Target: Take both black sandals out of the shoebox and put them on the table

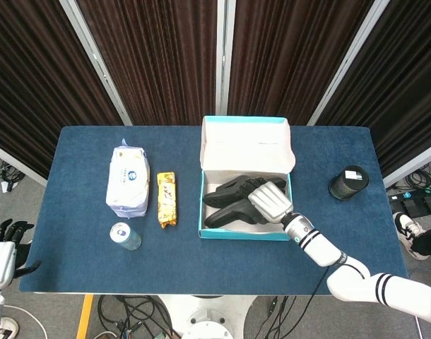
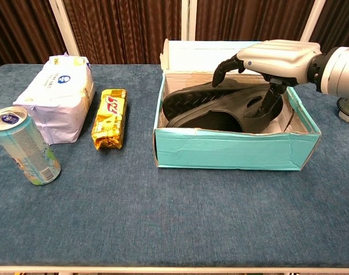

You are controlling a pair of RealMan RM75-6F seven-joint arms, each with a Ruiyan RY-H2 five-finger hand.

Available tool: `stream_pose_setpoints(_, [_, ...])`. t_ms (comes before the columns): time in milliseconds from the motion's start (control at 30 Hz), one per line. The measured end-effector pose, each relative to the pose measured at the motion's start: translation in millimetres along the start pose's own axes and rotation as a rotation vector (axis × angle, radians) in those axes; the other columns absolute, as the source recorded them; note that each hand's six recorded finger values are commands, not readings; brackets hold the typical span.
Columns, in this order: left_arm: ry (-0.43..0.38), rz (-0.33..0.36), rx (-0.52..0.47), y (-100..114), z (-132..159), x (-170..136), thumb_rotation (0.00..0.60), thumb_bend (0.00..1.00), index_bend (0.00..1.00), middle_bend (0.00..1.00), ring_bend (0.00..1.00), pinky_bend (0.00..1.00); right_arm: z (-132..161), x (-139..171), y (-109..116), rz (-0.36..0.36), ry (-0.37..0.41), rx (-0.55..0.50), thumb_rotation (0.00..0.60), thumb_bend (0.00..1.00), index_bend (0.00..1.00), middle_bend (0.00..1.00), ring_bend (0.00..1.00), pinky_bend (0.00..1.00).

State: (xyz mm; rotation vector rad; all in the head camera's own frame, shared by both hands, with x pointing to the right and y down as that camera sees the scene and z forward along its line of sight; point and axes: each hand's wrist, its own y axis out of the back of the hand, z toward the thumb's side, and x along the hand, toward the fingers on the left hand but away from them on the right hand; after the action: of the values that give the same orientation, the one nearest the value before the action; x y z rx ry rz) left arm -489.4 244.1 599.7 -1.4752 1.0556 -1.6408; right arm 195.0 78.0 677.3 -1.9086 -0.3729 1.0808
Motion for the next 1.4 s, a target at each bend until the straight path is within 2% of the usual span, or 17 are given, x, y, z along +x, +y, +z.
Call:
stream_pose_setpoints(167, [0.004, -0.003, -0.002, -2, -2, 0, 0.600, 0.00, 0.23, 0.18, 0.09, 0.06, -2, 5, 5, -0.018, -0.013, -0.006, 0.600, 0.10, 0.26, 0.26, 0.19, 0.24])
stream_pose_setpoints(833, [0.015, -0.006, -0.010, -6, -6, -1, 0.600, 0.00, 0.23, 0.18, 0.09, 0.05, -1, 2, -7, 0.036, -0.011, 0.023, 0.600, 0.10, 0.26, 0.29, 0.20, 0.24])
stream_pose_setpoints(1200, [0.014, -0.011, -0.015, -8, -6, 0, 0.600, 0.00, 0.24, 0.18, 0.09, 0.06, 2, 17, -9, 0.036, 0.004, 0.032, 0.600, 0.10, 0.30, 0.34, 0.25, 0.24])
stream_pose_setpoints(1400, [0.011, -0.010, -0.018, -9, -6, 0, 0.600, 0.00, 0.23, 0.18, 0.09, 0.06, 3, 14, -14, 0.054, 0.007, 0.043, 0.600, 0.10, 0.31, 0.35, 0.26, 0.27])
